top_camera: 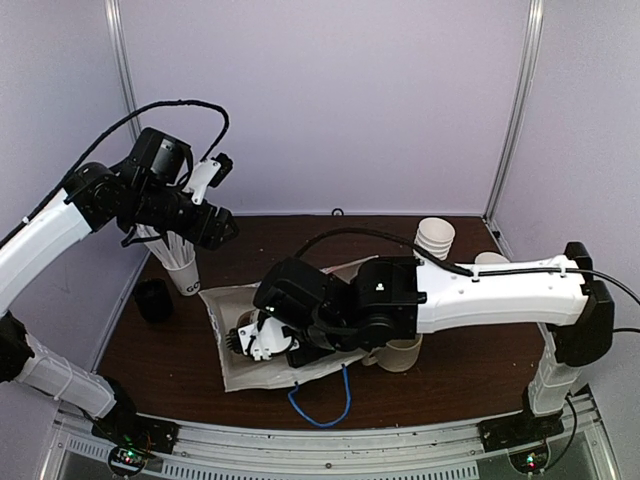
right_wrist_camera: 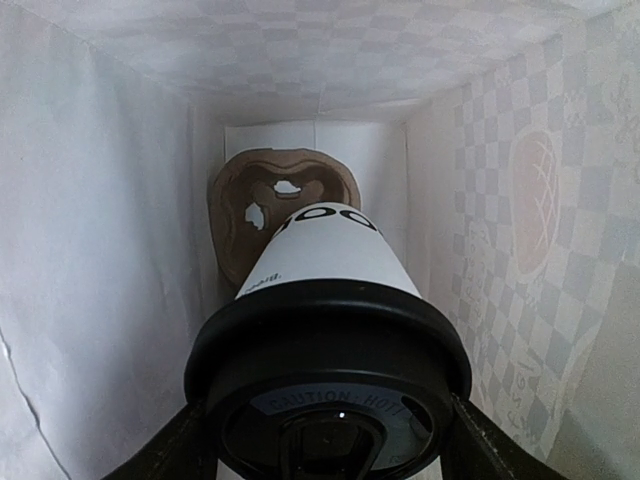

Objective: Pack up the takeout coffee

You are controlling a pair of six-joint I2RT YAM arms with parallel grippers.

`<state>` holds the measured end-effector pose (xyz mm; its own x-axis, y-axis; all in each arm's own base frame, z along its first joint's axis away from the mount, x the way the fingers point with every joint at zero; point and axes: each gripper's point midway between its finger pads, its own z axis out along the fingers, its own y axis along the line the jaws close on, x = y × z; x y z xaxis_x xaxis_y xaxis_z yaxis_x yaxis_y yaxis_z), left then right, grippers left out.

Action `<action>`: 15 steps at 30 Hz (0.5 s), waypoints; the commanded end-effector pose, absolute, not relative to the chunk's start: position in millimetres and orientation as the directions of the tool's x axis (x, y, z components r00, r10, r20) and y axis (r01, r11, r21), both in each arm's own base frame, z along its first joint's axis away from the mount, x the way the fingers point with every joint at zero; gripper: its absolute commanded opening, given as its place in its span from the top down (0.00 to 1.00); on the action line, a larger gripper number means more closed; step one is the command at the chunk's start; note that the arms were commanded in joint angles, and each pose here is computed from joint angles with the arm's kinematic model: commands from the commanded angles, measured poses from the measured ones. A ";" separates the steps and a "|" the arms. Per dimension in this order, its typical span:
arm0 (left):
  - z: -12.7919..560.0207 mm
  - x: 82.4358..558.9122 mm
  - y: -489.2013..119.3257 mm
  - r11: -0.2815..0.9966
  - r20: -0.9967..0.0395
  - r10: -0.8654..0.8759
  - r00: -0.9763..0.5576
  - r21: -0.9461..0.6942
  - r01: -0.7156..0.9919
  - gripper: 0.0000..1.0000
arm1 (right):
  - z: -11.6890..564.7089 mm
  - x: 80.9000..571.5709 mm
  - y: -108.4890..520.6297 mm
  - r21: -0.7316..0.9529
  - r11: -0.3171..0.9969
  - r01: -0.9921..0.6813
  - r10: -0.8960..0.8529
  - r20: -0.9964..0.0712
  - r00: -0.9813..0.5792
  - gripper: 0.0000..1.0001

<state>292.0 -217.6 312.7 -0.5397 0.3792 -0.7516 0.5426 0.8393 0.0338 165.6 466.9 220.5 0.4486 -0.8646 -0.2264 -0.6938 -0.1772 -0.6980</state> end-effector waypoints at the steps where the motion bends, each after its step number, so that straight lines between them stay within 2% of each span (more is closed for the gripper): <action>1: 317.5 297.8 -218.8 0.837 -0.775 0.370 -0.512 0.039 0.546 0.24 | 212.3 170.6 468.5 -0.716 -0.170 -0.677 -0.874 -0.207 0.439 0.31; 15: 309.3 302.7 -219.3 0.833 -0.768 0.380 -0.515 0.042 0.552 0.24 | 193.7 172.3 480.9 -0.732 -0.194 -0.653 -0.874 -0.173 0.454 0.31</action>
